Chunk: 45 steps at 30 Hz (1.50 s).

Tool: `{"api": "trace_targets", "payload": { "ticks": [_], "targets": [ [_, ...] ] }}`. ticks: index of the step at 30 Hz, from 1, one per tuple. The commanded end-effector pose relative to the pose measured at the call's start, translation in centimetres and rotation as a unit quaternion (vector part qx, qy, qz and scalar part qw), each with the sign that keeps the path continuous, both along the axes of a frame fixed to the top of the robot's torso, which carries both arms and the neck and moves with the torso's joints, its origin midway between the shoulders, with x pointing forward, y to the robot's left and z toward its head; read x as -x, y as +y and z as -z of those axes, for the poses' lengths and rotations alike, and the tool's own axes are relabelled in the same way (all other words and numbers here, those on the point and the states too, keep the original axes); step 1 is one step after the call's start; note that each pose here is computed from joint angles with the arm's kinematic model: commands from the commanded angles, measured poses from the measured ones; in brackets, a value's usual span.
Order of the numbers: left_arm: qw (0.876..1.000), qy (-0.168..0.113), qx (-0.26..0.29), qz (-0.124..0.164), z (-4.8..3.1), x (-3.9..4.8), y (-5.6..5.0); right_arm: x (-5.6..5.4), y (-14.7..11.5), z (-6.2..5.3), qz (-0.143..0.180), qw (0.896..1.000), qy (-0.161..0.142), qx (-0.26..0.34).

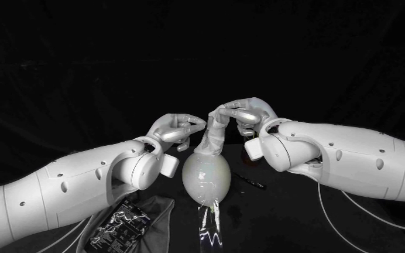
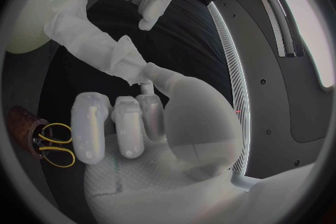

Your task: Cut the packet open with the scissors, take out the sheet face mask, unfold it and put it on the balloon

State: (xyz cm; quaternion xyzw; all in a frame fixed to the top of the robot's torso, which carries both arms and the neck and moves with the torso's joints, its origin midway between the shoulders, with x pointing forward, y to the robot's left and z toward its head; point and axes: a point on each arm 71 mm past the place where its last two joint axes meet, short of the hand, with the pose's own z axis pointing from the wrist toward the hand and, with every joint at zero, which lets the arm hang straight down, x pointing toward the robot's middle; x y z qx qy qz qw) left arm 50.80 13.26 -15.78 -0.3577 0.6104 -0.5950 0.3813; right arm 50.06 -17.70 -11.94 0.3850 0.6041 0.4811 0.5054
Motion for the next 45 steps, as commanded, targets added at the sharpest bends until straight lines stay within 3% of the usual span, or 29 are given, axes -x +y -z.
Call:
{"api": "trace_targets", "payload": {
  "ticks": [1, 8, 21, 32, 45],
  "targets": [
    [1.0, 0.004, 0.003, 0.023, -0.2, 0.05, -0.2, 0.0, 0.1, -0.2, -0.017, 1.0, -0.012, 0.007],
    [0.999, 0.023, -0.017, 0.019, 0.06, -0.14, -0.3, 0.2, 0.2, -0.2, -0.021, 1.0, -0.014, 0.008],
    [0.997, 0.05, -0.061, 0.024, 0.65, -0.12, -1.7, 0.8, 1.2, -0.4, -0.035, 0.999, -0.015, 0.005],
    [0.997, 0.049, -0.06, 0.03, 0.64, -0.1, -2.3, 0.9, 1.7, -0.4, -0.04, 0.999, -0.015, 0.005],
    [0.999, 0.034, -0.031, 0.016, 0.23, -0.19, -2.4, 1.0, 1.9, -0.4, -0.044, 0.999, -0.013, 0.004]
  ]
}}
